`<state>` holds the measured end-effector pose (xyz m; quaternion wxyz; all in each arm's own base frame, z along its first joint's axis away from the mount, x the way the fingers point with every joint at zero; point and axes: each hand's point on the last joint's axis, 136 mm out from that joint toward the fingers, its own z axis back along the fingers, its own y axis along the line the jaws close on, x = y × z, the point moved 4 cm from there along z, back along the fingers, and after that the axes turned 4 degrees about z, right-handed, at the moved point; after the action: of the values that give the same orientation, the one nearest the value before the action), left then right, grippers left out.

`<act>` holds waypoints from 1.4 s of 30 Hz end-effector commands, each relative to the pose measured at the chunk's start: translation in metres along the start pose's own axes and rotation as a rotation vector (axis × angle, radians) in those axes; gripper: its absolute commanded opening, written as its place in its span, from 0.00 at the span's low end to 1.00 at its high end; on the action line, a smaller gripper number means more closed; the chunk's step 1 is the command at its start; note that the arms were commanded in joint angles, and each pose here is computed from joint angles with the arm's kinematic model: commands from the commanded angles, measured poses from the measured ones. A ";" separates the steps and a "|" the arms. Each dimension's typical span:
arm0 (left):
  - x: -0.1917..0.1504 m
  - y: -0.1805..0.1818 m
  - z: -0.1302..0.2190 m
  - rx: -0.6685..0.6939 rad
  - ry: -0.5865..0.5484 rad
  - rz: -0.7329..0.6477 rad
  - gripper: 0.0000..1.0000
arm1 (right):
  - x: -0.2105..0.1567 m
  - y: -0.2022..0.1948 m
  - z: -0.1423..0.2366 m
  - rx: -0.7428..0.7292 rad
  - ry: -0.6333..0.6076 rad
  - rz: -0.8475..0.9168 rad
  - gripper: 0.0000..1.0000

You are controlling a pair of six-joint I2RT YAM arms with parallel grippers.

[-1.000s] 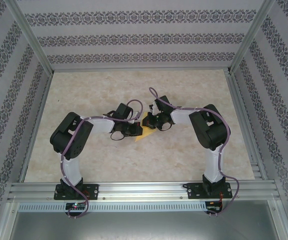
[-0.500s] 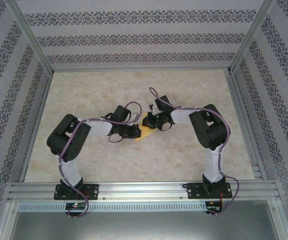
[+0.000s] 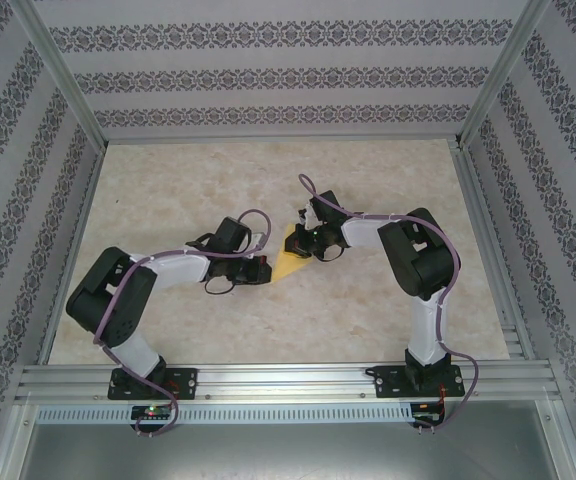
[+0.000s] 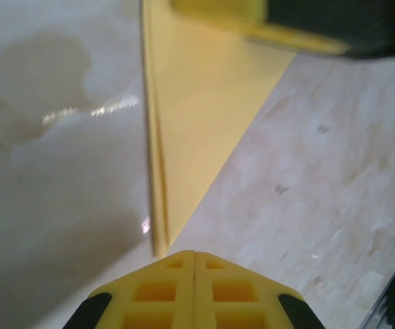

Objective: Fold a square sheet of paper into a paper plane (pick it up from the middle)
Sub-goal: Fourth fold the wing at the center of the table.

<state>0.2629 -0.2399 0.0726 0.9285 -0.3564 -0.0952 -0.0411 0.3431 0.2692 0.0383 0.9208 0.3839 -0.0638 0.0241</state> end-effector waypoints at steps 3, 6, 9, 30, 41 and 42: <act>0.028 -0.015 -0.011 -0.051 -0.088 0.017 0.00 | -0.034 -0.063 -0.023 -0.233 0.083 -0.121 0.00; 0.028 -0.010 -0.024 -0.034 -0.067 0.030 0.00 | -0.034 -0.060 -0.023 -0.224 0.082 -0.117 0.00; 0.024 -0.001 -0.033 -0.007 -0.050 0.047 0.00 | -0.031 -0.054 -0.022 -0.200 0.076 -0.105 0.00; 0.005 0.028 -0.037 0.116 -0.006 0.077 0.00 | -0.028 0.021 -0.001 0.029 -0.019 0.031 0.00; 0.002 0.032 -0.037 0.131 0.001 0.093 0.00 | -0.032 -0.006 -0.006 -0.092 -0.001 -0.006 0.00; 0.000 0.033 -0.036 0.137 0.006 0.096 0.00 | -0.028 -0.014 -0.005 -0.128 -0.008 -0.017 0.00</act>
<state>0.2848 -0.2551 0.0478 0.9315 -0.3509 -0.0954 -0.0076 0.3114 0.2816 0.0419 0.9199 0.3857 -0.0643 0.0291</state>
